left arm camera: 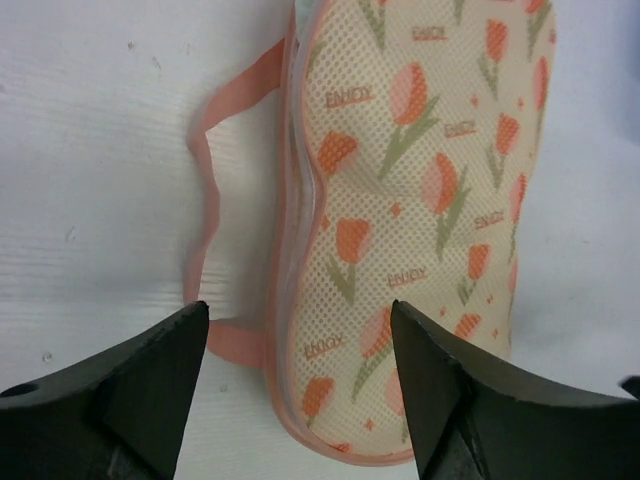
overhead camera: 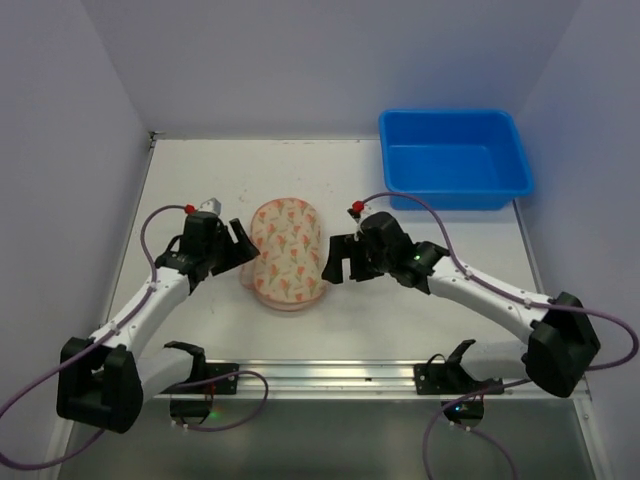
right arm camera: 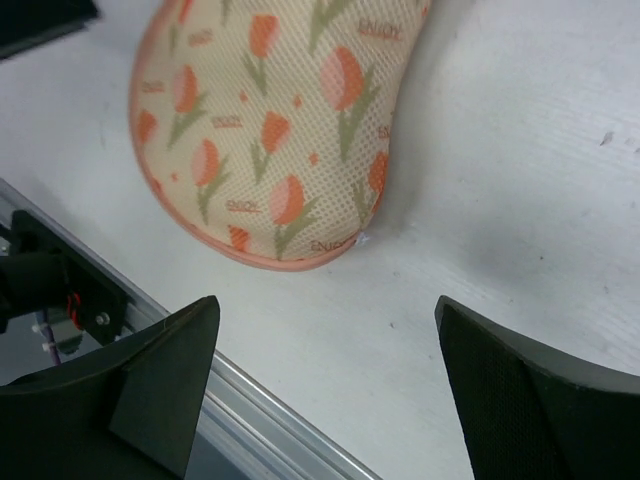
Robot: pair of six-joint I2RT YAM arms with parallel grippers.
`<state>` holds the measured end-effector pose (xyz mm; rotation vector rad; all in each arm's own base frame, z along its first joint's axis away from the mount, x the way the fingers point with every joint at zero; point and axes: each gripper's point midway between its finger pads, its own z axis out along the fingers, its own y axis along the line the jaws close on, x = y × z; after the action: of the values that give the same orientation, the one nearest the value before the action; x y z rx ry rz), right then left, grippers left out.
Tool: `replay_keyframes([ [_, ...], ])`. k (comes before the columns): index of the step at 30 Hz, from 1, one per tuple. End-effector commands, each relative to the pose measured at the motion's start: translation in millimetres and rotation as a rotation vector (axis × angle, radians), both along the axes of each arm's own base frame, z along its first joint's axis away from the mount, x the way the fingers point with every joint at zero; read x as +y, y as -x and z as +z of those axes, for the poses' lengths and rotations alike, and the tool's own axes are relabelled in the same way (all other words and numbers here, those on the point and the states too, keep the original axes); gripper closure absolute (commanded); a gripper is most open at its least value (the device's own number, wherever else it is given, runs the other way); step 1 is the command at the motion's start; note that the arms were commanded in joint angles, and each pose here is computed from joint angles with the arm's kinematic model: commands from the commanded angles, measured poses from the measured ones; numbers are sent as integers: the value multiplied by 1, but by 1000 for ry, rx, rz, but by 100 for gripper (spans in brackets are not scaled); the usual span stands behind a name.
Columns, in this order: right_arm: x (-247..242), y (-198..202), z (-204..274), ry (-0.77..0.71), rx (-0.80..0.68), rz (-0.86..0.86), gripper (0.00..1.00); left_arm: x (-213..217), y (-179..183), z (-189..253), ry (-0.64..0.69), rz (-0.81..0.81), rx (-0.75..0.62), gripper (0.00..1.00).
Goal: Unzip the laundry bag and remove the bra
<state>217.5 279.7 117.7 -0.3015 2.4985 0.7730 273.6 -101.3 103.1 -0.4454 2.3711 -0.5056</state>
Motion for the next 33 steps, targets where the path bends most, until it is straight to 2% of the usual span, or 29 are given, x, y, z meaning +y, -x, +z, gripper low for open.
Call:
replay_keyframes([
  [1,-15,-12,37,-3,-141,-53,9,-6,-24,-1,-1,-25,-27,26],
  [5,-30,-9,48,-14,-201,-79,9,-13,-41,-5,8,-46,-18,43],
  [8,-35,-6,53,-32,-223,-93,10,-18,-51,-7,15,-61,-18,50],
  [16,-39,-1,55,-64,-240,-99,11,-19,-52,-35,0,-72,64,56],
  [21,-41,-2,51,-55,-242,-111,11,-24,-47,-38,23,-91,80,60],
  [33,-41,-3,52,-75,-240,-121,11,-32,-46,-23,27,-116,41,98],
])
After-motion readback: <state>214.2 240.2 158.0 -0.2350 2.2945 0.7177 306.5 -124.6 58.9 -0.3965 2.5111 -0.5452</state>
